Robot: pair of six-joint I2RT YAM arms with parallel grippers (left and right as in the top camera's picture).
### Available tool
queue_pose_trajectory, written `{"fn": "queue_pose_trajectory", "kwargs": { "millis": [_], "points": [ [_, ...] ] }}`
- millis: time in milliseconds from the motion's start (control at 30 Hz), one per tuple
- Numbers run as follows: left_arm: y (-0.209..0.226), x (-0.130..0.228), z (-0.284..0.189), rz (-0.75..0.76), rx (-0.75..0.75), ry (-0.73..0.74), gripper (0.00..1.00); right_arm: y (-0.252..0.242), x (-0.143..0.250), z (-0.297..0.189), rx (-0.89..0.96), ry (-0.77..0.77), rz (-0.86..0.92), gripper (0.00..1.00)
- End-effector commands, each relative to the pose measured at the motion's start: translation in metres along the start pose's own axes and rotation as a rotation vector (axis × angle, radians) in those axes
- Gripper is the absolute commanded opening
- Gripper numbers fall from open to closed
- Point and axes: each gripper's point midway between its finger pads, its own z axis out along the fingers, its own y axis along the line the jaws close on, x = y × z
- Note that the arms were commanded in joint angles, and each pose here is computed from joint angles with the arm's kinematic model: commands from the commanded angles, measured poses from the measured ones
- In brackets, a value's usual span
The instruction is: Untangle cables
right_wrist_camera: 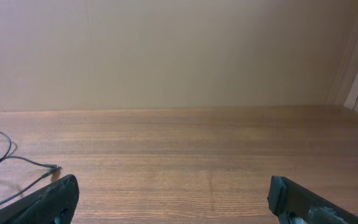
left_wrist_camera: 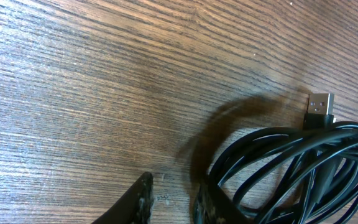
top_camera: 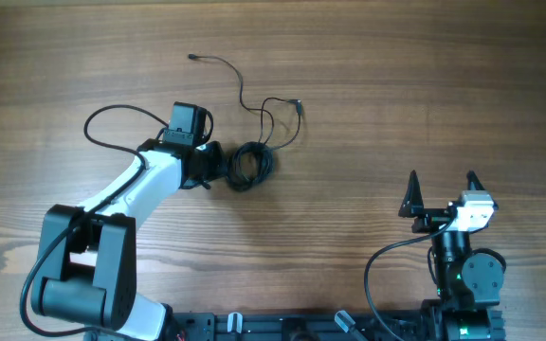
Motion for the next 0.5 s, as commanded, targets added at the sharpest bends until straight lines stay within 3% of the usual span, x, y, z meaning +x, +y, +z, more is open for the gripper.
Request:
{"fn": "queue_pose_trajectory", "kwargs": {
  "millis": [0,467],
  "points": [
    [0.0012,-0.0004,-0.0034,0.004,-0.006,-0.014,0.30,-0.0036,-0.0022,-0.0003,0.019,-0.010,0.013,1.00],
    [0.0011,-0.0003,-0.0034,0.004,-0.006,-0.014,0.32,-0.0037,-0.0022,-0.0003,0.020,-0.010,0.013,1.00]
  ]
}}
